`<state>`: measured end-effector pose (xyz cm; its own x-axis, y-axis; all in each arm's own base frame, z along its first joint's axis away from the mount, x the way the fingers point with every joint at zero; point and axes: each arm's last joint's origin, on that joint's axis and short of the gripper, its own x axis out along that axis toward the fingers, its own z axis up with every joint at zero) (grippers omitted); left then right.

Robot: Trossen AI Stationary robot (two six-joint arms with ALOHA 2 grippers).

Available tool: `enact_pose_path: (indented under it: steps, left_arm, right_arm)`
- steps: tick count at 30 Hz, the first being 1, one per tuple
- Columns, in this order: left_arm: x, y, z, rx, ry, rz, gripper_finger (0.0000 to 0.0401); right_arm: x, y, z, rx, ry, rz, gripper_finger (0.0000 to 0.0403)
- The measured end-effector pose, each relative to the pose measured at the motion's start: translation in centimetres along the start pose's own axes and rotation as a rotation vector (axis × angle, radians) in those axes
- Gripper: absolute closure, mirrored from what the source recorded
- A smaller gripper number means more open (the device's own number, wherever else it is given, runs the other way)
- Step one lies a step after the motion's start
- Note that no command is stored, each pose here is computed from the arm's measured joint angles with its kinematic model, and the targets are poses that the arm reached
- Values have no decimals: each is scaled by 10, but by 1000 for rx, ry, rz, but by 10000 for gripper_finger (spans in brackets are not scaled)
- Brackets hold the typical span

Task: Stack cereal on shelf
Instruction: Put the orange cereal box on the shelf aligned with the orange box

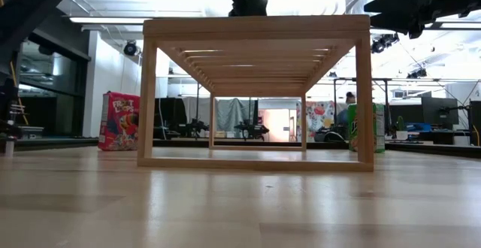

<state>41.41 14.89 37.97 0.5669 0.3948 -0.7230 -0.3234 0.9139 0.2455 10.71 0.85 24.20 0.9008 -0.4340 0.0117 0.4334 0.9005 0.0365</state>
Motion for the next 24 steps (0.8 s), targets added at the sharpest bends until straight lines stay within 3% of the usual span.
enact_pose_path:
  steps: [10,24]
  left_arm:
    - [23,-4,-3,12,45,5,200]
    - [4,0,-1,8,19,30,194]
  right_arm:
    - [0,0,0,0,0,0,162]
    - [0,0,0,0,0,0,162]
